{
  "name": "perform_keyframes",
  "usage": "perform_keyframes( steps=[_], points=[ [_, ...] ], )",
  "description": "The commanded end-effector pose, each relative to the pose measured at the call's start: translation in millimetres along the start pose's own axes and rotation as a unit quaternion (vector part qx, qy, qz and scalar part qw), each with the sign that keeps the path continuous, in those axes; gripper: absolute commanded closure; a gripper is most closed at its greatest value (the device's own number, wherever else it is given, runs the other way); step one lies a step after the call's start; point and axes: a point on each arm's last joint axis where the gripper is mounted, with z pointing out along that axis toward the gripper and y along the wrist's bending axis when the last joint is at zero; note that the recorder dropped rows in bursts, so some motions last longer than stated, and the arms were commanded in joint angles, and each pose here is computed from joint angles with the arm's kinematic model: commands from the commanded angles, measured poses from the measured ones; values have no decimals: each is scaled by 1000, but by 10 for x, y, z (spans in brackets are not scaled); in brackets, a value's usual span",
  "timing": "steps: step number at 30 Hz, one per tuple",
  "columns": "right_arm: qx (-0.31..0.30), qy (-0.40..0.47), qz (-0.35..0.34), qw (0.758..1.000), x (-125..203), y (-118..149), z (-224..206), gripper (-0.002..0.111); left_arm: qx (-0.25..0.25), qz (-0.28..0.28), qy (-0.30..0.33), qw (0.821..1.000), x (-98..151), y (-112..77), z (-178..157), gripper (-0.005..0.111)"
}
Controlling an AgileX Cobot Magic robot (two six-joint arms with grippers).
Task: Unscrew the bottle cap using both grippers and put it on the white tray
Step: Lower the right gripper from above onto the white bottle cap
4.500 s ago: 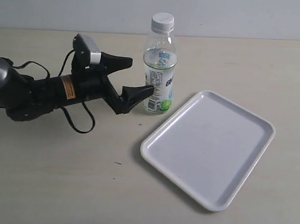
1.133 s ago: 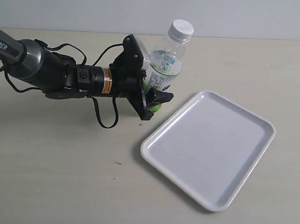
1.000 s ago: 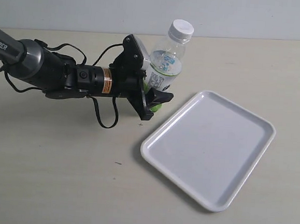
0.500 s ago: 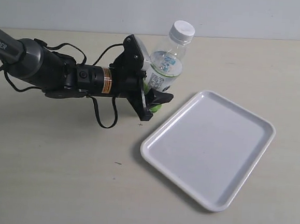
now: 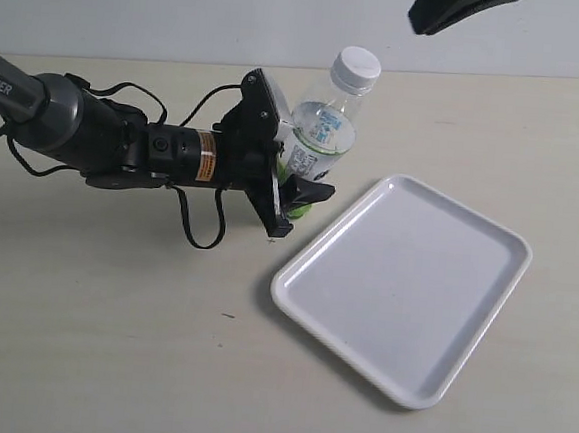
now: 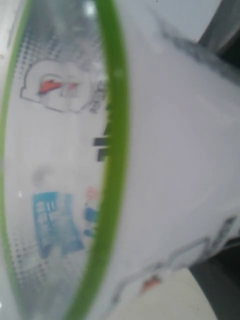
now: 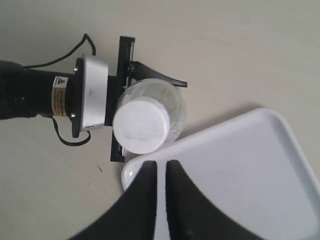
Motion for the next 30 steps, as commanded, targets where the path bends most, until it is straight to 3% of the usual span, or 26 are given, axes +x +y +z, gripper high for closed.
perform_keyframes(
  steps=[1,3,6,16,30],
  points=[
    [7,25,-65,998,-52,185,206,73,1,8,10,1000,12,2,-16,107],
    [15,35,-84,996,-47,263,281,55,4,11,11,1000,13,-2,-16,107],
    [29,33,-108,993,-57,355,349,42,4,11,11,1000,13,-2,-16,107],
    [55,-1,-113,992,-128,363,396,44,5,12,12,1000,14,-4,-16,107],
    [57,40,-98,993,-114,270,661,44,5,12,12,1000,14,-4,-16,107]
  ],
)
